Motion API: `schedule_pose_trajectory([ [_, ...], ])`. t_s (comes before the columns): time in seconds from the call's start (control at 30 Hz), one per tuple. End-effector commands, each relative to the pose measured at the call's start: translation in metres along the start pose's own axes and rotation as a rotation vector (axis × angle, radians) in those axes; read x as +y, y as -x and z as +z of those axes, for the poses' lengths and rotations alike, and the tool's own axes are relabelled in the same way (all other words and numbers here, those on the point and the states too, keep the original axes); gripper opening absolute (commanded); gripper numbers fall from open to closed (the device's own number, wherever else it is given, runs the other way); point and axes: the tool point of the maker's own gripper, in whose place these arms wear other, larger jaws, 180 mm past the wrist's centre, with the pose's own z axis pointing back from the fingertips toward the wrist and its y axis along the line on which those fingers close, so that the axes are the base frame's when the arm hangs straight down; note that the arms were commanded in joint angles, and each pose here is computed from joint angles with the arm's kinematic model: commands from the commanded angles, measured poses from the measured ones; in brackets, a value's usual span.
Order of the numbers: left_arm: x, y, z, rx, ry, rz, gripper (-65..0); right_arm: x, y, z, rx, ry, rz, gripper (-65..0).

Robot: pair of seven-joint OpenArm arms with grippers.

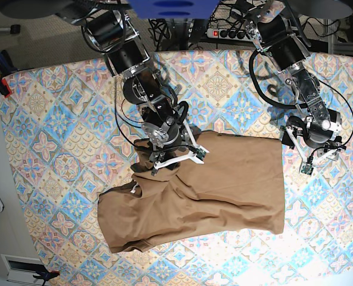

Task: Layout the t-shirt on the table in an organized manner, then fold the t-shirt properly
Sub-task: 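Pinch the t-shirt fabric with the right gripper and pull it toward the robot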

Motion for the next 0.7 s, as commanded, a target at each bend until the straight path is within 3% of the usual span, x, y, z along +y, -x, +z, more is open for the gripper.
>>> schedule_pose_trajectory([
  [0.0,0.008,-0.015,0.005,-0.047,-0.022,0.005,-13.1,-0.022,-0.022,0.009,-0.063,0.059,-0.008,-32.9],
  [0.3,0.001,-0.021,0.004,-0.056,-0.009,-0.021,-13.1,-0.066,-0.070,0.072,-0.298,0.215,-0.065,-31.7],
  [0.4,0.001,-0.022,0.004,-0.057,-0.009,-0.020,-13.1,-0.058,-0.059,0.071,-0.289,0.201,-0.090,-31.7],
  [0.47,0.001,-0.022,0.004,-0.057,-0.009,-0.020,-13.1,-0.066,-0.038,0.068,-0.255,0.212,-0.147,-31.7],
  [0.67,0.001,-0.022,0.004,-0.057,-0.009,-0.020,-13.1,-0.072,0.004,0.065,-0.318,0.171,-0.426,-31.7],
])
